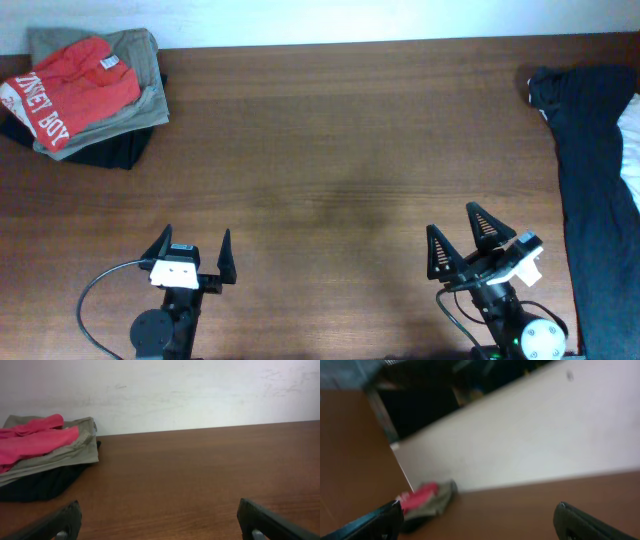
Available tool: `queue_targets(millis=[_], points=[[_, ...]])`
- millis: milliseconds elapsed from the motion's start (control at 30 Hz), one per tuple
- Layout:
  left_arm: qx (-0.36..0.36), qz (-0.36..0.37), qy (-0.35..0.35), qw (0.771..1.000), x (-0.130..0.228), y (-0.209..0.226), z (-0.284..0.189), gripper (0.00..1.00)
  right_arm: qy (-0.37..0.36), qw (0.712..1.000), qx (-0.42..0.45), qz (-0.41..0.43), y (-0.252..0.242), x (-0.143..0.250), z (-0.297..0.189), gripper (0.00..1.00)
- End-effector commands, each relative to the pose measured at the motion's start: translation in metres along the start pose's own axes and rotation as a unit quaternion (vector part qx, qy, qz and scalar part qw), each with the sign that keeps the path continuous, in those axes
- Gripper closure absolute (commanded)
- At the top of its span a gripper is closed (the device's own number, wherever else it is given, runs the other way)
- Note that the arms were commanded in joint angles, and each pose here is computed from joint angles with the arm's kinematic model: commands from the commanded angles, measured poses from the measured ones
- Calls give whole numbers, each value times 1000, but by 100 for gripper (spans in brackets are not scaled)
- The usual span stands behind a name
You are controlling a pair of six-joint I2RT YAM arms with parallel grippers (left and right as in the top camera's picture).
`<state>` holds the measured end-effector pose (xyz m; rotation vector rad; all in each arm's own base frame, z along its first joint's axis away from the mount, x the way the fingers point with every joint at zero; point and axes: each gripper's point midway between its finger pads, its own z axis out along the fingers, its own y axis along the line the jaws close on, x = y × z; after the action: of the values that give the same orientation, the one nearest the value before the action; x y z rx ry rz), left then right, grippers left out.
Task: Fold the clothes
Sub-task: 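Move the right gripper toward the dark shirt at the table's right edge, then grasp the dark green NIKE t-shirt with the right gripper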
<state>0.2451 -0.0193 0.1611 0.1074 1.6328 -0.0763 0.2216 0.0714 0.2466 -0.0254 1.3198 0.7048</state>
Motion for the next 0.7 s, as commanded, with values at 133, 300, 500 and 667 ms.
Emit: queue_targets(millis=[133,300,500,667], points=[[8,9,0,1000,1,-3,0,1,-90,975,134,-152,-19,-90,10,1],[8,9,0,1000,1,-3,0,1,-9,927,272,-259,-71,-134,76,1],[8,9,0,1000,1,-3,0,1,188,818,444,-314,-216,-145,161,1],[8,9,0,1000,1,-3,0,1,386,730,510,-242,-324,-103,141,1]])
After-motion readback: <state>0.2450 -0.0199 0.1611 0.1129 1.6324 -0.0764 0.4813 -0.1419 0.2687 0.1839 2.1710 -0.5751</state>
